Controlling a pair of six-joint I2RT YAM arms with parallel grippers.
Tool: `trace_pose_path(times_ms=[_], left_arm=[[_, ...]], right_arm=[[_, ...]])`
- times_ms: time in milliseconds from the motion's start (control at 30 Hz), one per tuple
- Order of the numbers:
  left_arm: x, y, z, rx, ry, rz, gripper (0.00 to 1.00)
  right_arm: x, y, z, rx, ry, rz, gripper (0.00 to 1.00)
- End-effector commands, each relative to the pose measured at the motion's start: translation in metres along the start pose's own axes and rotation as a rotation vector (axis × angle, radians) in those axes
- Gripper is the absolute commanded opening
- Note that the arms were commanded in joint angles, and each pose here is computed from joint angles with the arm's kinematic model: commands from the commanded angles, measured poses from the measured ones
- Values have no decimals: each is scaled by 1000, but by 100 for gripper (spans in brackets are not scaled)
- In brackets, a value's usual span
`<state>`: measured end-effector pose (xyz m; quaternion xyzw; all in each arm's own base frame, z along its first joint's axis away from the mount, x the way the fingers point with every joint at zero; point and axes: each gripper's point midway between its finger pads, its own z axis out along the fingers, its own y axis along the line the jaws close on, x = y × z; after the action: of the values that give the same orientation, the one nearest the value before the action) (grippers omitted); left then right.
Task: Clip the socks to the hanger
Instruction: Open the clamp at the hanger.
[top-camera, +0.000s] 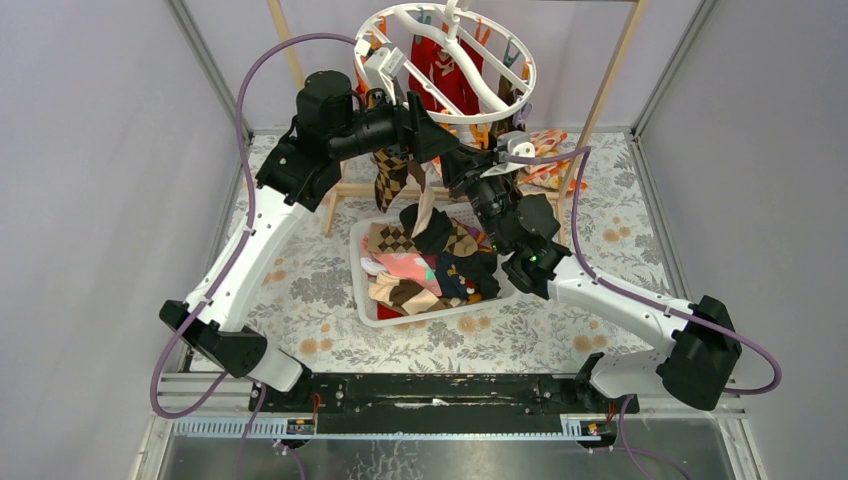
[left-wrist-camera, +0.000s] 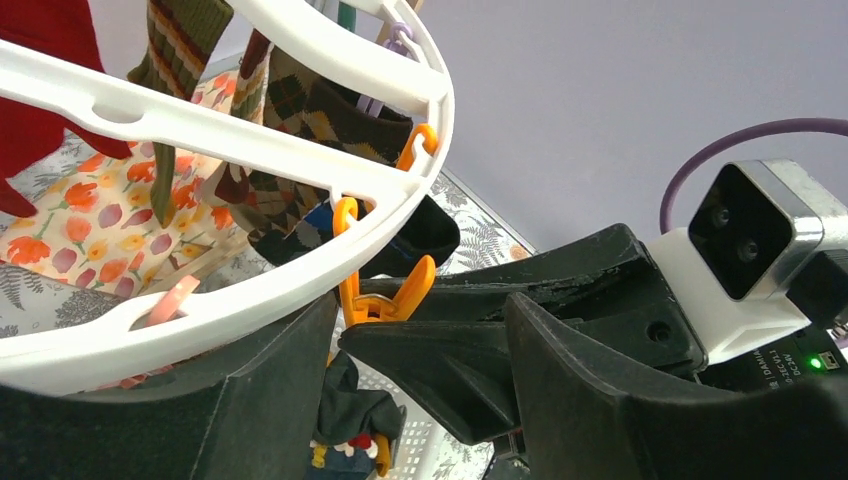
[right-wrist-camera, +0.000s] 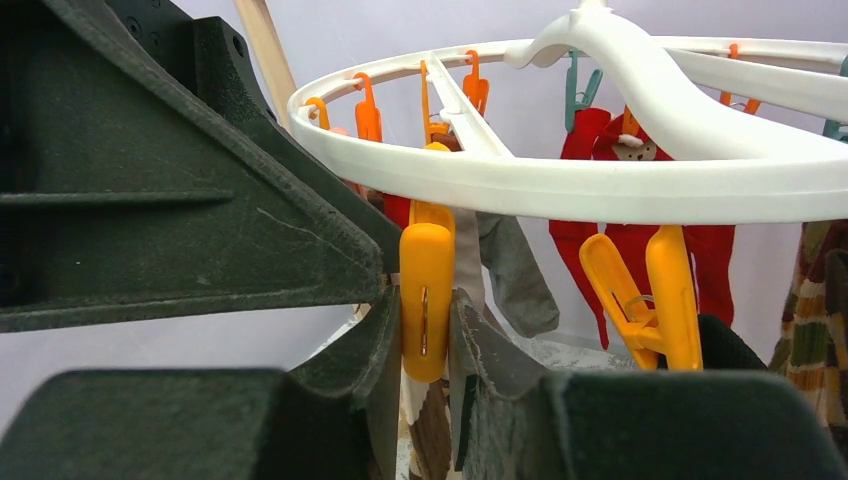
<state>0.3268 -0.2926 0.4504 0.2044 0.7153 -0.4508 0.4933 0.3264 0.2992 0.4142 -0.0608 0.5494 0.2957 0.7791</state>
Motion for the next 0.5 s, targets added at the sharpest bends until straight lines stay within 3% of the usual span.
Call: trace_pose_path(times_ms=[0, 467], left_arm=[[-16, 3, 2, -26, -62, 44, 70], [-30, 15, 23, -50, -95, 56, 66]], right_arm=[[-21, 27, 1, -84, -33, 46, 7], [-20, 37, -1, -133, -16, 49, 6]])
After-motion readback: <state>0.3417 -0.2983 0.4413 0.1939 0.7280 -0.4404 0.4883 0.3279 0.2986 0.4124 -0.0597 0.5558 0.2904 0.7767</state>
